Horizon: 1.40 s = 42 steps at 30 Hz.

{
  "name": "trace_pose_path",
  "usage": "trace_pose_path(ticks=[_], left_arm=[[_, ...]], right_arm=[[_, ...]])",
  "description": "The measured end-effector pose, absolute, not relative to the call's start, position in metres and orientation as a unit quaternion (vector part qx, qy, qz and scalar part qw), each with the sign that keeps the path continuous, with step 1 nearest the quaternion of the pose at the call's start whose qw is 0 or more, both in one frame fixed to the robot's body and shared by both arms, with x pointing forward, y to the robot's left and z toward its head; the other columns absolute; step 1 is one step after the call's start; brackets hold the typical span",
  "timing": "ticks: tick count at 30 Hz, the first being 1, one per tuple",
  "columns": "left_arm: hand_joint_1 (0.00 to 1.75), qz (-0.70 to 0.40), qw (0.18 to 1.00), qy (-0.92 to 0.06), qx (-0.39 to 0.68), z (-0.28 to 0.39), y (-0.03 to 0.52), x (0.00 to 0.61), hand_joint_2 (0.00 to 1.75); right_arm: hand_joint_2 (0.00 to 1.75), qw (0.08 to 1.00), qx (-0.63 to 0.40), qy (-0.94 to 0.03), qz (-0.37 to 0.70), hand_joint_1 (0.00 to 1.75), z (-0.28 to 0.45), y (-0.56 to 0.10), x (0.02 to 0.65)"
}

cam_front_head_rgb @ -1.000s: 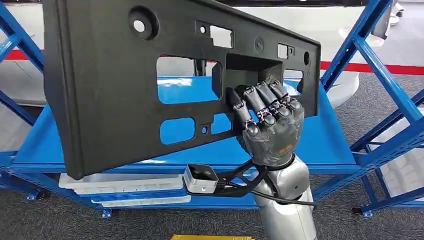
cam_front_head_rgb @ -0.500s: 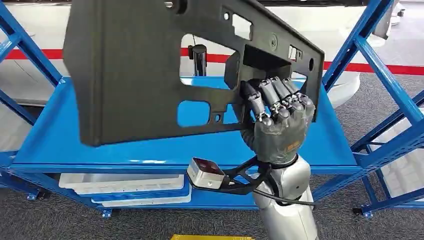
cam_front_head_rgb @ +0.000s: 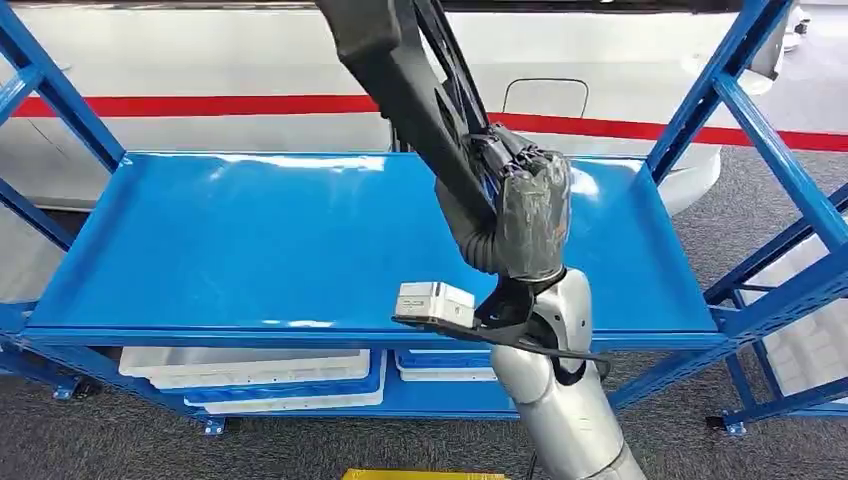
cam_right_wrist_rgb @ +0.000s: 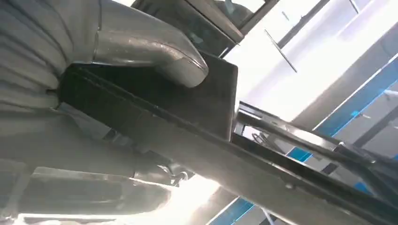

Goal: Take the parts from the cabinet and place them on the table.

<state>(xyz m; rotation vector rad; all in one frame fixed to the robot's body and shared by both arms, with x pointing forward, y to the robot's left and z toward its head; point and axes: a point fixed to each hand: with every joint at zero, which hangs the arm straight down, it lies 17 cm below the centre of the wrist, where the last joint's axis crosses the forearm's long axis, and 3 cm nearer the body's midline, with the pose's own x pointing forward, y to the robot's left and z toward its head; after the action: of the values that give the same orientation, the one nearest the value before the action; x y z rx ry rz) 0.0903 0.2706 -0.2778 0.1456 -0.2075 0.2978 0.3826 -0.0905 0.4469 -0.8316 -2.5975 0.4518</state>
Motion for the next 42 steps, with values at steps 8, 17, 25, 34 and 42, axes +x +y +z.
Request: trace_pose_path(ticks=[8, 17, 25, 34, 42], left_arm=[[0.0, 0.161, 0.978, -0.111, 0.069, -0.277, 0.269, 0.094, 1.75], [0.0, 0.199, 0.97, -0.125, 0.067, -0.275, 0.269, 0.098, 1.75], [0.0, 0.224, 0.964, -0.122, 0.07, -0.276, 0.27, 0.095, 1.75], [0.0, 0.236, 0.962, -0.123, 0.069, -0.275, 0.267, 0.1, 1.75], [0.0, 0.235, 0.961, -0.129, 0.066, -0.274, 0.265, 0.102, 1.75]], right_arm=[[1.75, 0.204, -0.274, -0.926, 0.158, 1.75, 0.443, -0.095, 0.391], [1.75, 0.203, -0.239, -0.937, 0.153, 1.75, 0.441, -0.096, 0.396], [1.75, 0.21, -0.232, -0.937, 0.158, 1.75, 0.434, -0.091, 0.403], [1.75, 0.204, -0.218, -0.943, 0.15, 1.75, 0.441, -0.087, 0.401], [1.75, 0.204, -0.216, -0.943, 0.153, 1.75, 0.437, -0.088, 0.403]])
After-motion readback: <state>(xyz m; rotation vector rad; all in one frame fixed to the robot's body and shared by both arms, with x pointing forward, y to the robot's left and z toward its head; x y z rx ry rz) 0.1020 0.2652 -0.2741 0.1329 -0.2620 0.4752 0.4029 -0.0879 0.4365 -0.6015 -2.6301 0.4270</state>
